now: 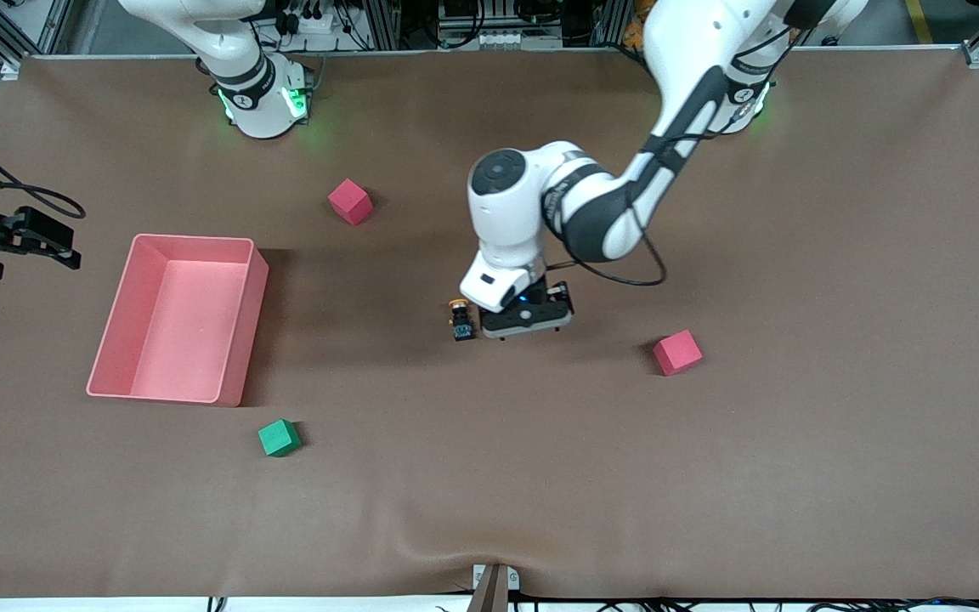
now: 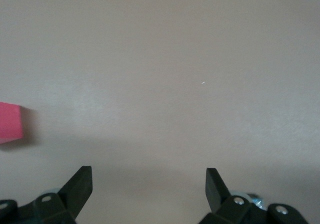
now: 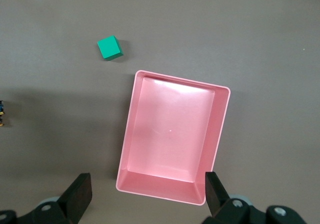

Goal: Place and upright button with both arms
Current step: 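Lower the left gripper over the button on the table, then close the left gripper on the button body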

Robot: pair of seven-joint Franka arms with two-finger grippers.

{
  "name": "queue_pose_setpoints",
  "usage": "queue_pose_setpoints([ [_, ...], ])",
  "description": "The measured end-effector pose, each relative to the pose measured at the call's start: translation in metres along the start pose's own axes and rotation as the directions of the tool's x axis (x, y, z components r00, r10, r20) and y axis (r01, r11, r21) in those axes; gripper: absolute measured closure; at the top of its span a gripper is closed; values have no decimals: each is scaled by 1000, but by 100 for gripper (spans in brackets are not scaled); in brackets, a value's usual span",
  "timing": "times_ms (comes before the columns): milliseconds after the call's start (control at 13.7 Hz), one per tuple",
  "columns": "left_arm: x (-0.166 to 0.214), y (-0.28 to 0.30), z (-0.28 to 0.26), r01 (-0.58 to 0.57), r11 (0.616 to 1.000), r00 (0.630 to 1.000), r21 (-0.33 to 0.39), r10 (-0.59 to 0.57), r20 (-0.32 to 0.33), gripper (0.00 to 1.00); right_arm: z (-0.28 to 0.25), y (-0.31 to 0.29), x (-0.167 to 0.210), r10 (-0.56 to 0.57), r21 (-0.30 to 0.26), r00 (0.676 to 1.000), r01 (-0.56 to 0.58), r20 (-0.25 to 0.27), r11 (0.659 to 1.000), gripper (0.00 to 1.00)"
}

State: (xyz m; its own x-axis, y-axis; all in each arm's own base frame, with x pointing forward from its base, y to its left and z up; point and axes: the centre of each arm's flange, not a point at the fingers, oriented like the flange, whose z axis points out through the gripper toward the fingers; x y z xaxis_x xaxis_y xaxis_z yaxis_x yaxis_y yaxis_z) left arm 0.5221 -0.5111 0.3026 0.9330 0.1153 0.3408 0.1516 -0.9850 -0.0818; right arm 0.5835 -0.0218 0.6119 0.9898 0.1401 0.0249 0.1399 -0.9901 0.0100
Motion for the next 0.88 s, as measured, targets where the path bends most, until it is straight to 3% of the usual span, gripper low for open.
queue_pose_setpoints([
  [219,-26,31,13,-31,998,998,-48,28,-64,0,-6,-1,-5,-2,-6,1000,2,6,1000,0],
  [438,-45,49,20,-23,999,990,-38,18,-141,2,-6,-4,-13,-3,17,999,2,52,1000,0],
  [875,-96,80,48,-56,997,968,-53,41,-249,13,-4,-10,-14,-9,39,998,6,65,999,0],
])
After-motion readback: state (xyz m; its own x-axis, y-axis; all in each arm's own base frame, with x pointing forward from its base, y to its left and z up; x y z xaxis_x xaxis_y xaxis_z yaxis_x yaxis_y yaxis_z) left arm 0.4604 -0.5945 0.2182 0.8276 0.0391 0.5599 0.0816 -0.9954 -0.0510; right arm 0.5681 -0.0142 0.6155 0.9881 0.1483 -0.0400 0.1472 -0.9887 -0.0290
